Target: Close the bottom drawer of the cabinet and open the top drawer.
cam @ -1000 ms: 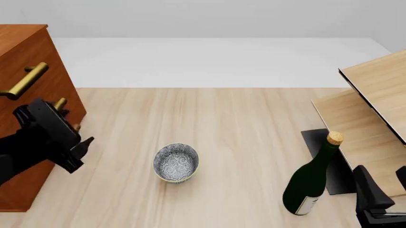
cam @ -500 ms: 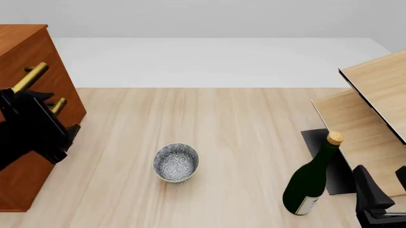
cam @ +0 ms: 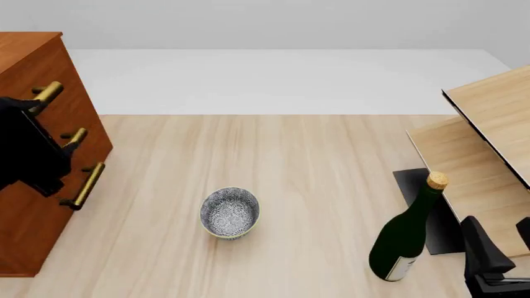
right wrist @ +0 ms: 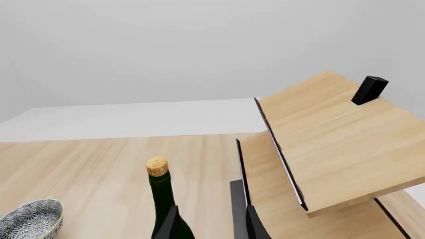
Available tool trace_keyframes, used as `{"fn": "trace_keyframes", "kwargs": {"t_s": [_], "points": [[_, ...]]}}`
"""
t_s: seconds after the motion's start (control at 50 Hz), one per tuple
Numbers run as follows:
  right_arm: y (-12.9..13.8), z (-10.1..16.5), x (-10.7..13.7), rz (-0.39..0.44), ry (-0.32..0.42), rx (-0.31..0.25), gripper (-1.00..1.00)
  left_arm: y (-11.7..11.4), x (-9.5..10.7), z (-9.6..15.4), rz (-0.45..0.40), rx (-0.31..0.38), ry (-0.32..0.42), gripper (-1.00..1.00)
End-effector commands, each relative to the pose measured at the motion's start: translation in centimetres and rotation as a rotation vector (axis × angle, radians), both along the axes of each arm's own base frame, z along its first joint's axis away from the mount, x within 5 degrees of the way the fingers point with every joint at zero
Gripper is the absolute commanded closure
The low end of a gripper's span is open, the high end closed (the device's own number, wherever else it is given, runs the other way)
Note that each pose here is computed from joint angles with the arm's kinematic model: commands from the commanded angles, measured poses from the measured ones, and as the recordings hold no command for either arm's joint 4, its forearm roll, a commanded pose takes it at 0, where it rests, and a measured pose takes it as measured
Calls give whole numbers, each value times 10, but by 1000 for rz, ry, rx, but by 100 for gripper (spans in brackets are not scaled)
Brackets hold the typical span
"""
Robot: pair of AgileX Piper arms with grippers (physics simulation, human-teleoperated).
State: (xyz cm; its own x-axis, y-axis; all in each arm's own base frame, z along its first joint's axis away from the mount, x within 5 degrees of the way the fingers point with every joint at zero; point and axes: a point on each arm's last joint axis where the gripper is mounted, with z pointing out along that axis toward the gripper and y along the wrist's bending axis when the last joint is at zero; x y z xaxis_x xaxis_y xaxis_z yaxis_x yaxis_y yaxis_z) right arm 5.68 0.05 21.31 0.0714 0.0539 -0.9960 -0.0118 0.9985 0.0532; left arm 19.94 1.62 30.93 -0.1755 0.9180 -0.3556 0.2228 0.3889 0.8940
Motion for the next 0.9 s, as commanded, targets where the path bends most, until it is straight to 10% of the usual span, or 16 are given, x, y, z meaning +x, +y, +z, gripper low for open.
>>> {"fn": "trace_keyframes", "kwargs": {"t_s": [0.02,0.9], "points": [[0,0,0,1,0,2,-100,9,1,8,41,21,-18,-100],[0,0,1,-3,1,5,-100,43,7,-11,155,179,-45,-100]]}}
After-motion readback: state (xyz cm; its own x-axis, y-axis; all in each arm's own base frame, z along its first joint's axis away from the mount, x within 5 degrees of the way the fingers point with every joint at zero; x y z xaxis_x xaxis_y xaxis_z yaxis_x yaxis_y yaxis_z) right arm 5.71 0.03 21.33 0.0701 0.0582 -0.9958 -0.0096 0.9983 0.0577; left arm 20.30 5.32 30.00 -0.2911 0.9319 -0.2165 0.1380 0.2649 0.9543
